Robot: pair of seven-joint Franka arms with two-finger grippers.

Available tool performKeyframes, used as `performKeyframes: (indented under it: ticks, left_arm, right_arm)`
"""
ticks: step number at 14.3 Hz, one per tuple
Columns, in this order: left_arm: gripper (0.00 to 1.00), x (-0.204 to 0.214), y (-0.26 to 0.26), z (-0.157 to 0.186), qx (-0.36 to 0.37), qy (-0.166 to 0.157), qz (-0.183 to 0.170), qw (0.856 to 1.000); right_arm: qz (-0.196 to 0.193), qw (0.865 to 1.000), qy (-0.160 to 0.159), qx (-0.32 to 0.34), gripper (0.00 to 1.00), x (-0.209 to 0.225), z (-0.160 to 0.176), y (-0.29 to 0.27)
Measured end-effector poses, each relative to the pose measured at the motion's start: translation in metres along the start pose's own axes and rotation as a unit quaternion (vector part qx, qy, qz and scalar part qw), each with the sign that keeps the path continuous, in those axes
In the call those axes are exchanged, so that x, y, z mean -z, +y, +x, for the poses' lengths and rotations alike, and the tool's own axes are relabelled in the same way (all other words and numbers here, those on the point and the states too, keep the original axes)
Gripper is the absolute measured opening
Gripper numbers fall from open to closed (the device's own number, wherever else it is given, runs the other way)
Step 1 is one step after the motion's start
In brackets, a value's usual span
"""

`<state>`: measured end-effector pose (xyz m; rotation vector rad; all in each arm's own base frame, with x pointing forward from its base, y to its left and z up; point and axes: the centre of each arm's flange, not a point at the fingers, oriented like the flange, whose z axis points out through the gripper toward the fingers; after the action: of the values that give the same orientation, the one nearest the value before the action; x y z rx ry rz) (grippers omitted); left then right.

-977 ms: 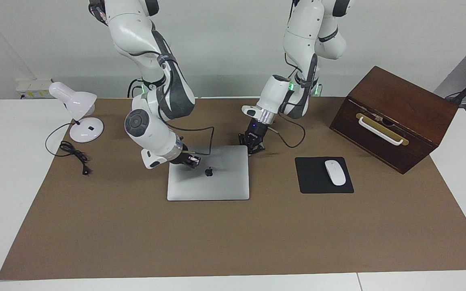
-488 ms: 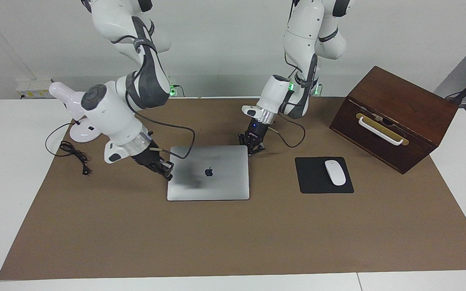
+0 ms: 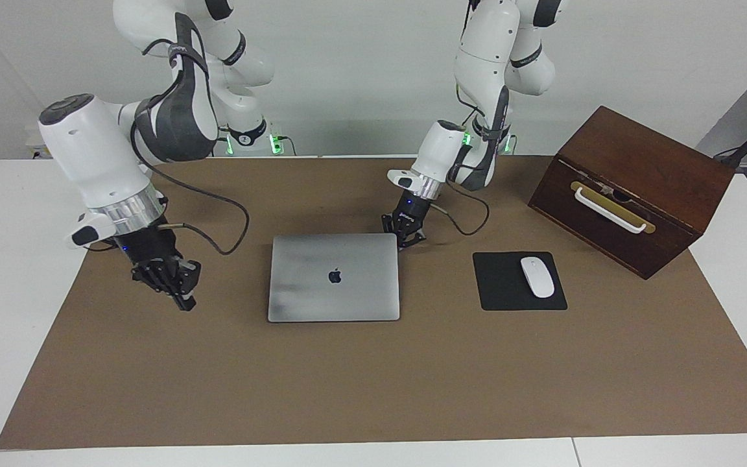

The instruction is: Close laptop with both arms

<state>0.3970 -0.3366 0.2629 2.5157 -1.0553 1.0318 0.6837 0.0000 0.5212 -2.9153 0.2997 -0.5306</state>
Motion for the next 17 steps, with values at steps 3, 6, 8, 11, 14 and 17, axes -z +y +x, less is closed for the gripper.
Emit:
performKeyframes:
  ticks: [3,6,8,11,14,17]
  left_arm:
    - [0.01,0.000,0.000,0.000,0.002,0.000,0.000,1.000]
    - [0.01,0.000,0.000,0.000,0.005,-0.001,0.000,1.000]
    - [0.01,0.001,-0.001,0.001,0.008,-0.003,0.000,1.000]
    - [0.01,0.006,-0.006,0.005,0.011,-0.035,0.000,0.999]
    - [0.01,0.023,-0.018,0.017,0.018,-0.080,0.001,0.997]
    - [0.01,0.043,-0.024,0.029,0.022,-0.105,0.001,0.994]
  right_arm:
    - [-0.037,0.997,-0.048,0.047,0.29,0.018,0.001,0.015]
    - [-0.065,0.990,-0.106,0.063,0.40,0.033,-0.012,0.017]
    - [-0.072,0.985,-0.141,0.062,0.46,0.047,-0.023,0.015]
    - [-0.081,0.982,-0.167,0.034,0.59,0.075,-0.036,0.019]
    - [-0.091,0.981,-0.170,-0.012,0.60,0.086,-0.049,0.015]
    - [-0.093,0.982,-0.165,-0.025,0.60,0.086,-0.060,0.009]
